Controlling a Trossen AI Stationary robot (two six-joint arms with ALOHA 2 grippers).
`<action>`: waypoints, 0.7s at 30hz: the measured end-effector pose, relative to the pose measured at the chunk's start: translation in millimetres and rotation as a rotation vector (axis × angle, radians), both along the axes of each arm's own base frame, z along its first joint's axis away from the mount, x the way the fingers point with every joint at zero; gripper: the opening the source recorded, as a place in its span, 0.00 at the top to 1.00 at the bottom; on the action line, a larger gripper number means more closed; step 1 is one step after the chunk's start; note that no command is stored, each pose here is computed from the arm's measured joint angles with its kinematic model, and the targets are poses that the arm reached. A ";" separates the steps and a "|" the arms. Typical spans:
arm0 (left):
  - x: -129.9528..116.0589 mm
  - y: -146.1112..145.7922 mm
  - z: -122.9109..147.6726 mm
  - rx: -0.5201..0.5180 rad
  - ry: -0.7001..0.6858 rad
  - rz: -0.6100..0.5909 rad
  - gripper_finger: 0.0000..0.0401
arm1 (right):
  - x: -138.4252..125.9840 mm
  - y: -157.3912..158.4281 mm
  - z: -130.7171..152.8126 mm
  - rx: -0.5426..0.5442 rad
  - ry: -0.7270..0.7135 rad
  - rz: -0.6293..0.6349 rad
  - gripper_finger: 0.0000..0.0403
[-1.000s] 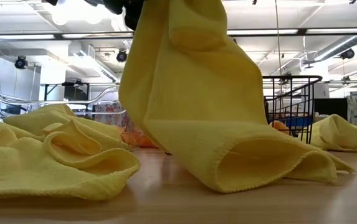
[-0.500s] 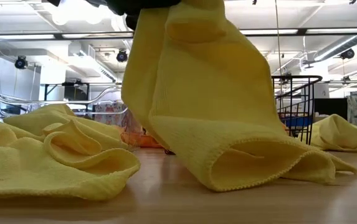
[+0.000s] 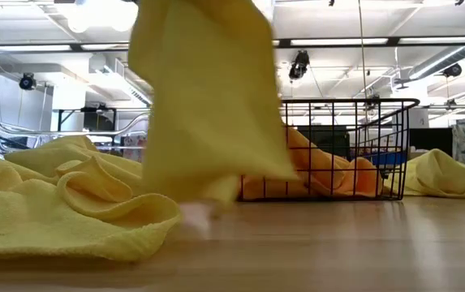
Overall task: Sort microfiber towel by color & place in baskets
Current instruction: Put the yellow towel into the transparent bin
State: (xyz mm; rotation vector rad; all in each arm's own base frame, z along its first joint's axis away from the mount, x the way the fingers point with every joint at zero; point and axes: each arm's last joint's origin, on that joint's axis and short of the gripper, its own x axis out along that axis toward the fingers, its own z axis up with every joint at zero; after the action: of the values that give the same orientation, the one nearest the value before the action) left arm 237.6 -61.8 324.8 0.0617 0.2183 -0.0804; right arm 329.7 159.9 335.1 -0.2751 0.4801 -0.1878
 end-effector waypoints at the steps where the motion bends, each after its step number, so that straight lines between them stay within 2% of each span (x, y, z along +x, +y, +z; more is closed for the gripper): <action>1: -7.4 2.2 5.2 -0.006 -0.011 0.005 1.00 | -2.0 -1.5 2.0 0.002 0.001 -0.004 0.41; 14: -89.3 27.0 50.4 -0.097 -0.195 0.052 1.00 | -14.0 -9.7 13.4 0.019 0.000 -0.016 0.39; 18: -108.7 35.3 51.5 -0.080 -0.192 0.151 1.00 | -14.2 -9.7 11.0 0.016 0.007 -0.017 0.39; 21: -119.0 41.6 47.6 -0.052 -0.155 0.272 1.00 | -14.2 -9.7 10.6 0.015 0.007 -0.017 0.39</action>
State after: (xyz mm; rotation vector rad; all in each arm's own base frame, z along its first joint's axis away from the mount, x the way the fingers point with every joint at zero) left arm 118.5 -20.2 372.4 -0.0134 0.0680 0.1887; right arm 315.5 150.2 345.7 -0.2570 0.4907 -0.1992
